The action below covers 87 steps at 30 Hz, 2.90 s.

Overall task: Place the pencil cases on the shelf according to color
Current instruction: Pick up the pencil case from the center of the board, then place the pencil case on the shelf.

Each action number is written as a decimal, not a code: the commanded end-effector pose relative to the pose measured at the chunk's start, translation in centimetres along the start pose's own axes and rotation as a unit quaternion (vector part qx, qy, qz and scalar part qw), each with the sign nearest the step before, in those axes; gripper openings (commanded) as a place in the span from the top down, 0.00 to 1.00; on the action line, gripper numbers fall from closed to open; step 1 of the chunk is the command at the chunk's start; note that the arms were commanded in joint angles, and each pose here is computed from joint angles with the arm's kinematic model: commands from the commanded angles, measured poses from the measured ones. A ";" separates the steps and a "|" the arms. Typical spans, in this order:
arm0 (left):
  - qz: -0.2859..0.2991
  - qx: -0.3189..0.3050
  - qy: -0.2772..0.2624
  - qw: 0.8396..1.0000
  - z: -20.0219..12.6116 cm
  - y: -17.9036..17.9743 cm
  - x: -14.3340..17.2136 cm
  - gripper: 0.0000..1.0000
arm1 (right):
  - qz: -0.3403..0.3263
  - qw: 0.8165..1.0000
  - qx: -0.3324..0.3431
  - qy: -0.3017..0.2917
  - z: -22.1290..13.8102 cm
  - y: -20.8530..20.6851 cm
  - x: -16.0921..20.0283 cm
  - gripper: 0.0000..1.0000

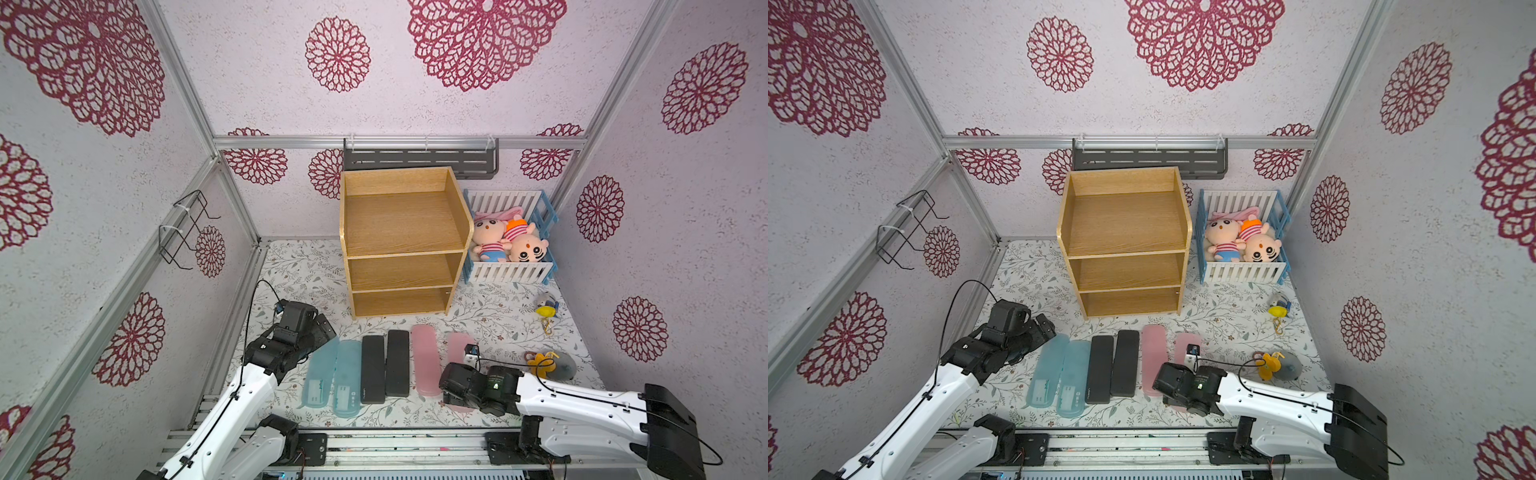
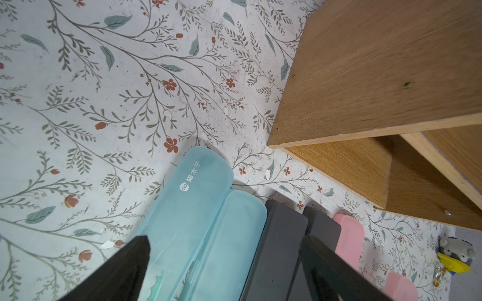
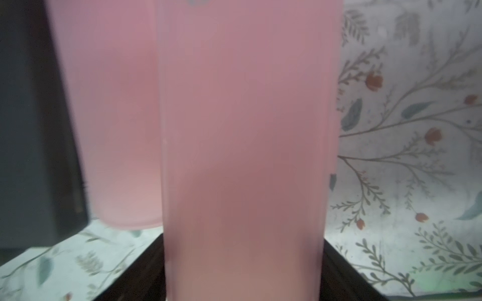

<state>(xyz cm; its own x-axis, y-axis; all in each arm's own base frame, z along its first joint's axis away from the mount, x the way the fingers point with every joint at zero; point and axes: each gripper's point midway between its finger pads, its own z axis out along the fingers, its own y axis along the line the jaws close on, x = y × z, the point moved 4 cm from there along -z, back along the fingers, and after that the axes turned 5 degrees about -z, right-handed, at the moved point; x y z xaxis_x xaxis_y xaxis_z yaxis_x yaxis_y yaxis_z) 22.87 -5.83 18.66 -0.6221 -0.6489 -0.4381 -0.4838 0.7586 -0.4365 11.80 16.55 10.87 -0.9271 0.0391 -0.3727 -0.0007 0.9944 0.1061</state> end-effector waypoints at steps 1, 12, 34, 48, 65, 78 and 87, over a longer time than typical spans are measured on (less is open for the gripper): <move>0.003 0.034 -0.013 0.999 -1.9 -1.5 -0.9 0.03 | -0.040 0.997 -0.039 -0.059 -3.8 2.6 -2.6 0.37; 0.013 0.112 -0.031 0.993 -6.6 -5.5 -3.4 0.03 | -0.124 0.957 -0.168 -0.200 -15.1 10.7 -9.8 0.40; -0.001 0.191 -0.008 0.982 -6.5 -10.1 -4.4 0.03 | -0.135 0.946 -0.041 -0.292 -18.1 10.6 -34.9 0.40; 0.017 0.205 0.031 0.978 -4.9 -11.1 -2.7 0.03 | -0.113 0.951 -0.048 -0.284 -17.3 10.3 -36.9 0.01; 0.022 0.203 0.021 0.979 -5.7 -11.6 -1.7 0.03 | -0.121 0.951 -0.045 -0.280 -18.3 9.5 -36.1 0.48; 0.029 0.196 0.024 0.980 -5.9 -11.4 -0.2 0.03 | -0.111 0.936 -0.067 -0.327 -19.5 8.4 -34.9 0.32; 0.046 0.146 -0.016 0.988 -7.3 -8.5 -0.7 0.03 | -0.122 0.921 -0.102 -0.355 -27.4 8.9 -31.7 0.06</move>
<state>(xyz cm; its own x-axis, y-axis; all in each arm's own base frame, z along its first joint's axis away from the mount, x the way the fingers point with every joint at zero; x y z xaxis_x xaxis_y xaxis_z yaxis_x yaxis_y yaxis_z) 23.82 -12.59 28.17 -0.6549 -0.5939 -0.4674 -0.2101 0.7371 -0.6423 33.96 22.08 49.09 -0.3768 -0.0325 -0.9257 -0.3187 0.9429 0.0966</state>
